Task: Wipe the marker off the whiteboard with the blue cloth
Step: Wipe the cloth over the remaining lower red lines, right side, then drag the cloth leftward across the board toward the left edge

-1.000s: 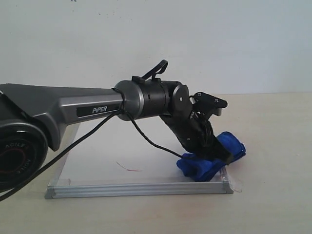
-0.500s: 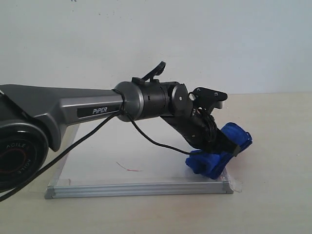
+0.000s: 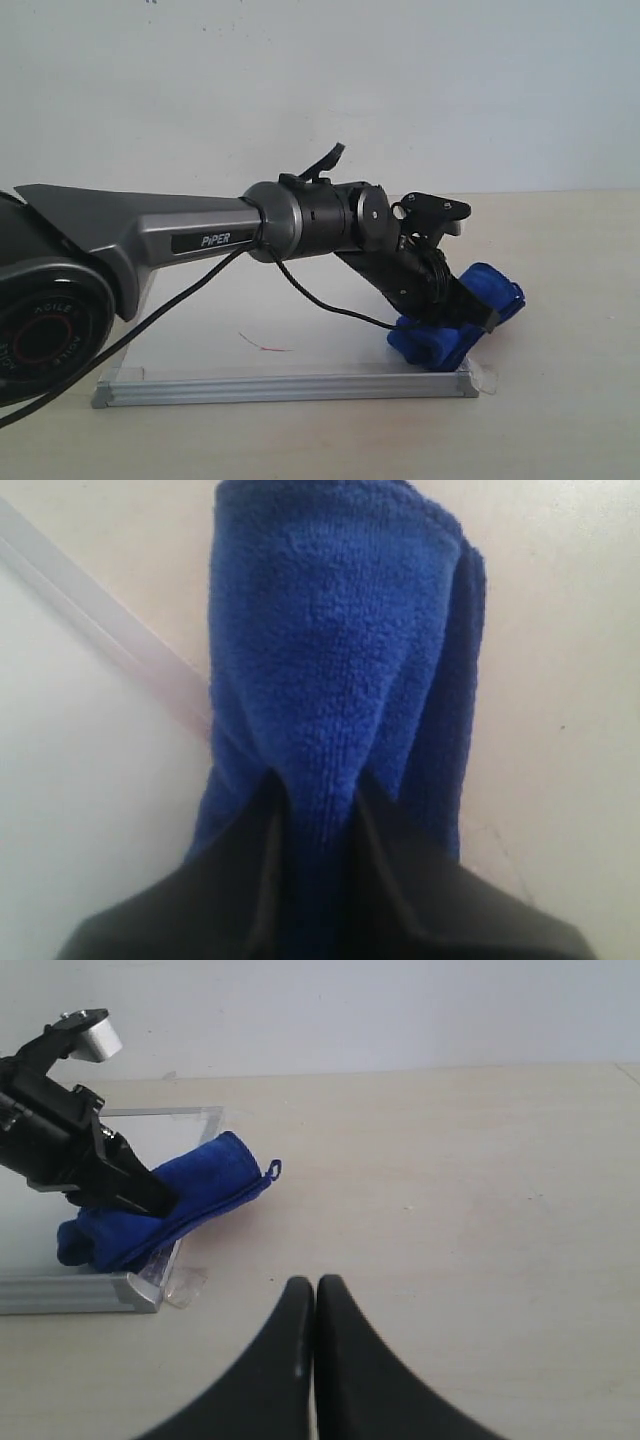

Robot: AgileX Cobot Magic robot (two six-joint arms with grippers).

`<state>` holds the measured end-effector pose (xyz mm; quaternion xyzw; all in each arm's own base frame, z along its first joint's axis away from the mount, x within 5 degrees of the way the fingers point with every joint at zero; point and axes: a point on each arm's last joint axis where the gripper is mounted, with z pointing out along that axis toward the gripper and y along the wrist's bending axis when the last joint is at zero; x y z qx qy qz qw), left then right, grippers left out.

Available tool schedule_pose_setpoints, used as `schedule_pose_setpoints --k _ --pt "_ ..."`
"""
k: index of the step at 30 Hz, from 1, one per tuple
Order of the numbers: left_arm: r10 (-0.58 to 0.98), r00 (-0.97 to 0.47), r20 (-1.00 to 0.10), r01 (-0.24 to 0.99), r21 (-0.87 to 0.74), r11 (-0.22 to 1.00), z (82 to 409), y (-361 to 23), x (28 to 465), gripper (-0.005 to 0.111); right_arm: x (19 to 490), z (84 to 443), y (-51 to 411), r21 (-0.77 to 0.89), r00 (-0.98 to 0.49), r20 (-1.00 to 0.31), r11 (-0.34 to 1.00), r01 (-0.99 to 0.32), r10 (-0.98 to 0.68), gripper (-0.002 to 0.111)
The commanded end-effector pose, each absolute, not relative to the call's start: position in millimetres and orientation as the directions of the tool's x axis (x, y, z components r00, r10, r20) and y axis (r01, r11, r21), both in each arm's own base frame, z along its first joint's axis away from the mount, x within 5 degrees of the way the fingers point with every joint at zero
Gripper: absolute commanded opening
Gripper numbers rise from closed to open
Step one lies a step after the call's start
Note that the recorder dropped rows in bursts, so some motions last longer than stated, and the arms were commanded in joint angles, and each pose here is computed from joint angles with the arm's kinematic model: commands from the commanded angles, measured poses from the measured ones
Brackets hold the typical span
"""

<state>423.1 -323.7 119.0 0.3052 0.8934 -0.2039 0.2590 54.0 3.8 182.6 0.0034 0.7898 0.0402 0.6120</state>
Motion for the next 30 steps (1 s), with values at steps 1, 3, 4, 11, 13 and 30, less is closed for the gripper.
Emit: schedule_pose_setpoints --k 1,3,4,11,13,30 --pt "0.474 -0.671 -0.57 0.669 -0.189 0.719 119.3 -322.2 420.9 0.004 53.8 183.9 3.4 0.064 -0.238 -0.97 0.997 -0.039 0.053 0.0" --pt "0.483 -0.688 -0.542 0.66 -0.19 0.727 117.6 -313.1 424.3 0.004 53.8 183.9 3.4 0.064 -0.238 -0.97 0.997 -0.039 0.053 0.0" --pt "0.479 -0.702 -0.527 0.646 -0.189 0.739 116.7 -306.9 427.3 0.004 53.8 183.9 3.4 0.064 -0.238 -0.97 0.997 -0.039 0.053 0.0" --pt "0.402 -0.786 -0.469 0.53 -0.178 0.829 121.4 -248.3 456.8 0.004 53.8 183.9 3.4 0.064 -0.238 -0.97 0.997 -0.039 0.053 0.0" --pt "0.382 -0.805 -0.453 0.504 -0.183 0.844 125.5 -230.8 463.2 0.004 53.8 183.9 3.4 0.064 -0.238 -0.97 0.997 -0.039 0.053 0.0" --pt "0.523 -0.802 -0.29 0.586 -0.21 0.783 124.1 -226.5 444.8 0.004 53.8 183.9 3.4 0.064 -0.238 -0.97 0.997 -0.039 0.053 0.0"
